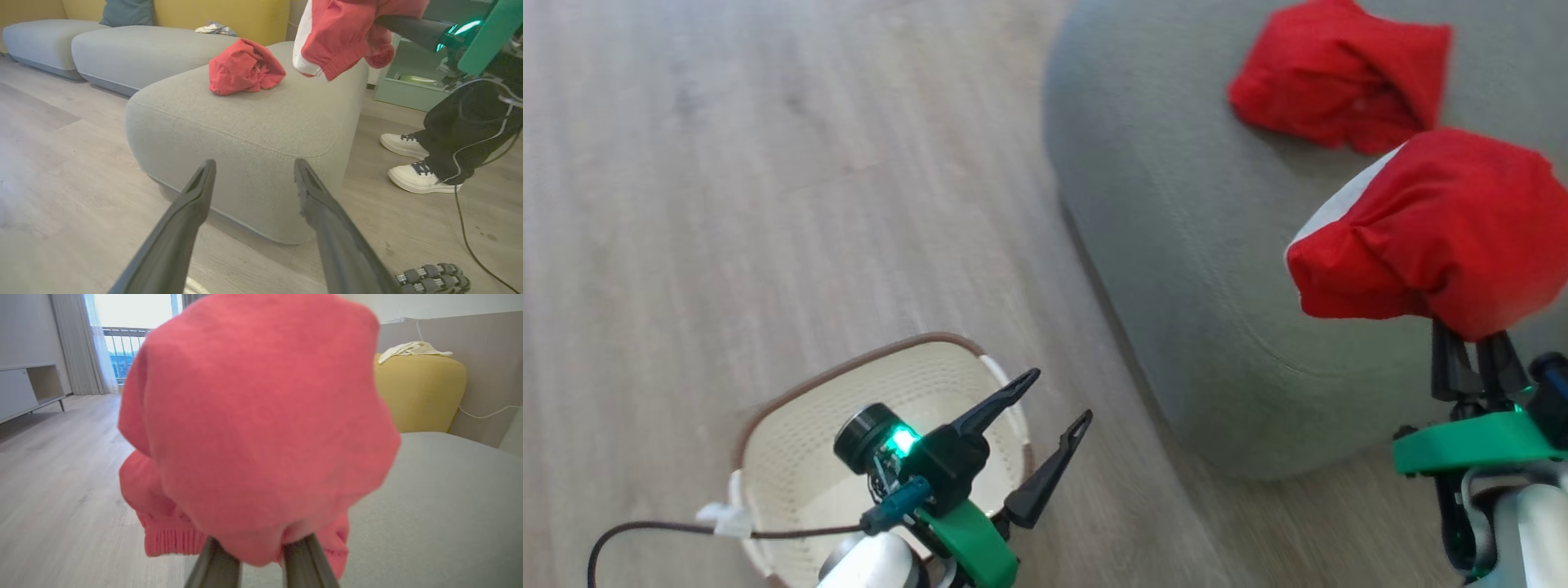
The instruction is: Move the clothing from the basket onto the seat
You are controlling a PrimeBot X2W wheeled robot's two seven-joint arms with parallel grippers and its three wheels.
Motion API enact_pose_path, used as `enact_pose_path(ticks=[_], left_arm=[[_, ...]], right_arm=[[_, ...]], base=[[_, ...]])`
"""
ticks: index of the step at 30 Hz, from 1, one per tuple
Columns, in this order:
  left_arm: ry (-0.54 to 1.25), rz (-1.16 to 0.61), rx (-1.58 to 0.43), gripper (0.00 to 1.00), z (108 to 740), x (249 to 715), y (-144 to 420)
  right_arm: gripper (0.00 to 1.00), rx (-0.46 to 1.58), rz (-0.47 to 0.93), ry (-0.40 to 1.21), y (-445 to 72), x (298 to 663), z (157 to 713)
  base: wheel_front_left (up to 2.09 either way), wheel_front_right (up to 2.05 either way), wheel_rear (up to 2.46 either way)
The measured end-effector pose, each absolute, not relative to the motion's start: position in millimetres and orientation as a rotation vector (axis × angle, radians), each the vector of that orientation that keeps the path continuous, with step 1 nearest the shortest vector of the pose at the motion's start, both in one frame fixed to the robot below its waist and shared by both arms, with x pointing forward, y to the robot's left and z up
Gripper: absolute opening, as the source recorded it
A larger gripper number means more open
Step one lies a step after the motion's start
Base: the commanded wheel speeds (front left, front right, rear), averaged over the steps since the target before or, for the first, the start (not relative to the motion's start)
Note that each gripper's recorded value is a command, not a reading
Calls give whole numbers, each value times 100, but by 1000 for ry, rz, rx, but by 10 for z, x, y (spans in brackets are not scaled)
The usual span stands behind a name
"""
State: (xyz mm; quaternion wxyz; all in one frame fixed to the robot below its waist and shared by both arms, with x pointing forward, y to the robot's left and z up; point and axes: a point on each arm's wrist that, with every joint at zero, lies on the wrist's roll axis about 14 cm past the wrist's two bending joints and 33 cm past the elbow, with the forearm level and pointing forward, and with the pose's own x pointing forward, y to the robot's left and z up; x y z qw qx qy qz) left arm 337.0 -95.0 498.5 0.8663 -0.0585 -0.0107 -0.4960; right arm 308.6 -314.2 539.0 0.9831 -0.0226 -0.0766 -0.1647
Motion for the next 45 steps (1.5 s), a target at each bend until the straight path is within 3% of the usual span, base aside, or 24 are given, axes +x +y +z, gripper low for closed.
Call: enact_pose_path(ticks=[12, 25, 38, 45], left_arm=[[-14, -1230, -156, 100, 4924, 3219, -1443], [8, -1269, -175, 100, 4844, 3189, -1527], [70, -1289, -140, 100, 4443, 3372, -1368], [126, -1294, -141, 100, 4066, 3569, -1238]], right_arm=[[0, -71, -515, -111, -3523, 2608, 5339], [0, -73, -576, -109, -3635, 2505, 5358], [0, -180, -599, -318, -4054, 3054, 6141], [0, -232, -604, -411, -4317, 3597, 6508]], base=[[0, 0, 0], [0, 0, 0], [0, 0, 0], [0, 0, 0]])
